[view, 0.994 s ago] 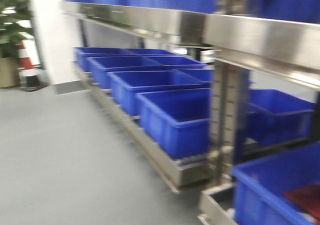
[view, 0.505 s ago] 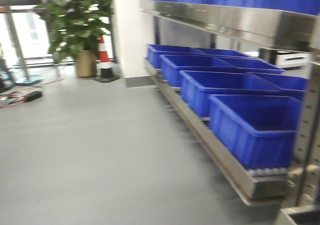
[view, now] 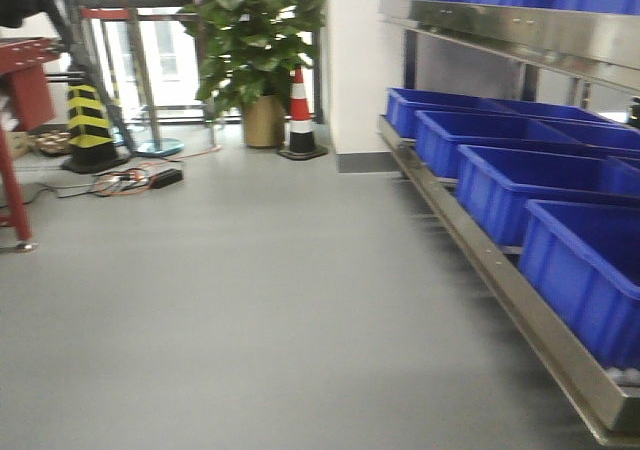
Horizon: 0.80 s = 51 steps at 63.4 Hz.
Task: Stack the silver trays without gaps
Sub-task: 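Hold the tray in both grippers while driving away from the shelf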
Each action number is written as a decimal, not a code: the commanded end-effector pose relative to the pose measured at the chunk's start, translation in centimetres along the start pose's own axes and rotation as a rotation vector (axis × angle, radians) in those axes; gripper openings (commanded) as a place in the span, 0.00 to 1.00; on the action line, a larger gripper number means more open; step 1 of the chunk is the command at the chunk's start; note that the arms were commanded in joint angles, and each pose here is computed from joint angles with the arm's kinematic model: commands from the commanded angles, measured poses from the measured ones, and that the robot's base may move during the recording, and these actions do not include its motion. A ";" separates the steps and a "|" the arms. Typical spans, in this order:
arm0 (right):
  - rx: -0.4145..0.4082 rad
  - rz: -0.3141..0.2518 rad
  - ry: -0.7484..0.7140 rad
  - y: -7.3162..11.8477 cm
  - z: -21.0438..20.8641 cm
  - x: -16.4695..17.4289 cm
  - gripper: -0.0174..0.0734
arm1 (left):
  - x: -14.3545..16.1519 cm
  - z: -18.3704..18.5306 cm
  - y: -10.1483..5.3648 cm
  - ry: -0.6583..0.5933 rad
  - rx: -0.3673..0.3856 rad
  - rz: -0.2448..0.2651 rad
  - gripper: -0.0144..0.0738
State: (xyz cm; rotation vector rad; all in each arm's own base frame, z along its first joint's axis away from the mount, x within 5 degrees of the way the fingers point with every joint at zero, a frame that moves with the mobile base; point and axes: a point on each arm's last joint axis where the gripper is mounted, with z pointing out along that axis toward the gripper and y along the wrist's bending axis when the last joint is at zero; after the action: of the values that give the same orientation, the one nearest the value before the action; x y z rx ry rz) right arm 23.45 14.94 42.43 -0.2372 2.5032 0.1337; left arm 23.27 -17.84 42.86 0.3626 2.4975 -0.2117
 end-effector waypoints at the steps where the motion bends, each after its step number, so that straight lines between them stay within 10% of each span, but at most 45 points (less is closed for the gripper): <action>1: -0.006 -0.022 -0.033 -0.4 -2.0 0.1 0.25 | 0.3 -2.3 -0.2 -0.014 0.041 0.024 0.11; 51: -0.006 -0.022 -0.033 -0.4 -2.0 0.1 0.25 | 0.3 -2.3 -0.2 -0.014 0.041 0.024 0.11</action>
State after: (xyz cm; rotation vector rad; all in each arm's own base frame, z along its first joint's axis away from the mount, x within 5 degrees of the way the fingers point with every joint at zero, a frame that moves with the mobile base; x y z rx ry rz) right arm 23.45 14.94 42.43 -0.2372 2.5032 0.1337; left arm 23.27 -17.84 42.86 0.3626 2.4975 -0.2117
